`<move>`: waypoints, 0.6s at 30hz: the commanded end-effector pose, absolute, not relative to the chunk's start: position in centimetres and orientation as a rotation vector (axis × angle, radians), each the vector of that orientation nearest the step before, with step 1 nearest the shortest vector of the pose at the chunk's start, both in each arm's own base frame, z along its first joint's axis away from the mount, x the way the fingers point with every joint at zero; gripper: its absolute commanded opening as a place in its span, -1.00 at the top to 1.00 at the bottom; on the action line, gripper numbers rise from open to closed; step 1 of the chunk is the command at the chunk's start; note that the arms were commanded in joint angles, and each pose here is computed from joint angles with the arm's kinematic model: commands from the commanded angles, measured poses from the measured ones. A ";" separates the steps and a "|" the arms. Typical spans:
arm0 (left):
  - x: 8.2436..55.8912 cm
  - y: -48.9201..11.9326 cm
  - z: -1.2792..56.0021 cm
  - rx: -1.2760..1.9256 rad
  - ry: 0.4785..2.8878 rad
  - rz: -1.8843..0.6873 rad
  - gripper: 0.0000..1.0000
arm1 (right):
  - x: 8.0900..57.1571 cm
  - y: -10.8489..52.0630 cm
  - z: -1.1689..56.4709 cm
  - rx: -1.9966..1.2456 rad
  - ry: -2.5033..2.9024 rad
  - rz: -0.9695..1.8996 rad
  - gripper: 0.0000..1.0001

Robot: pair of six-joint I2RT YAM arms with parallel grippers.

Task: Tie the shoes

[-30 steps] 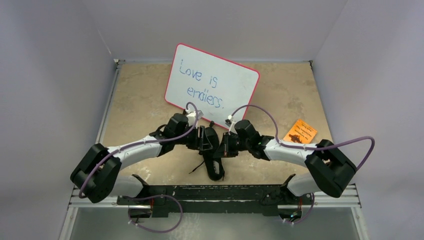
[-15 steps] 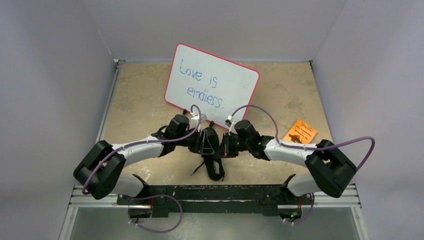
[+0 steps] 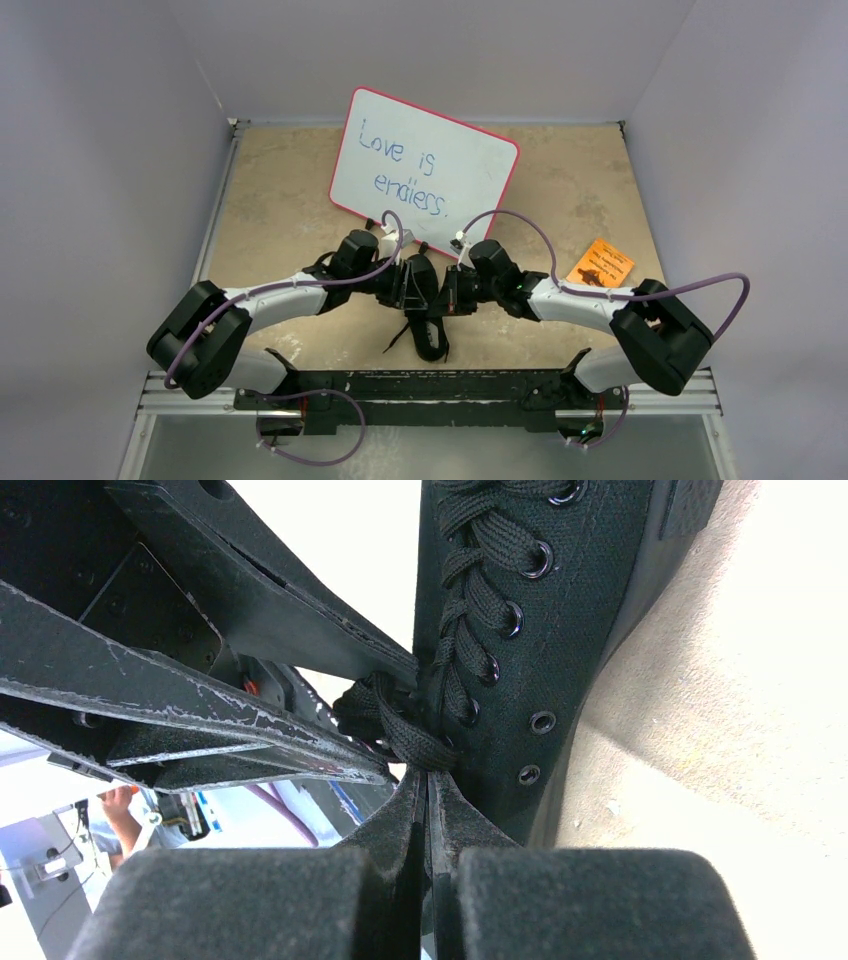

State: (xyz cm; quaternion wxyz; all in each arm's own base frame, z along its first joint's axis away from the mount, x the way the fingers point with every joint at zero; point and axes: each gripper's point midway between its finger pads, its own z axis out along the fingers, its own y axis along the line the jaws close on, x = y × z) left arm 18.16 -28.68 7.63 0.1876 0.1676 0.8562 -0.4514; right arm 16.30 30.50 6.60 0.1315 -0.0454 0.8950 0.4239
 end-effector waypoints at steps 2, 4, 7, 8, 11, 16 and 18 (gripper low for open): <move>18.3 -29.0 8.2 0.545 2.354 -1.281 0.32 | 17.0 31.3 8.3 -0.149 2.546 1.269 1.00; 18.3 -28.8 8.0 0.557 2.362 -1.265 0.36 | 17.0 31.2 8.3 -0.146 2.546 1.271 1.00; 18.2 -28.5 7.8 0.581 2.368 -1.244 0.43 | 17.0 31.3 8.4 -0.143 2.546 1.275 1.00; 18.3 -28.4 7.7 0.583 2.367 -1.234 0.47 | 17.0 31.3 8.3 -0.145 2.547 1.279 1.00; 18.7 -28.4 8.0 0.579 2.347 -1.211 0.63 | 17.1 31.6 8.5 -0.153 2.544 1.289 1.00; 19.8 -28.5 8.7 0.530 2.308 -1.179 0.87 | 16.8 31.7 9.0 -0.212 2.553 1.291 1.00; 20.1 -28.6 9.1 0.500 2.287 -1.186 0.91 | 16.5 31.0 9.2 -0.247 2.583 1.251 0.96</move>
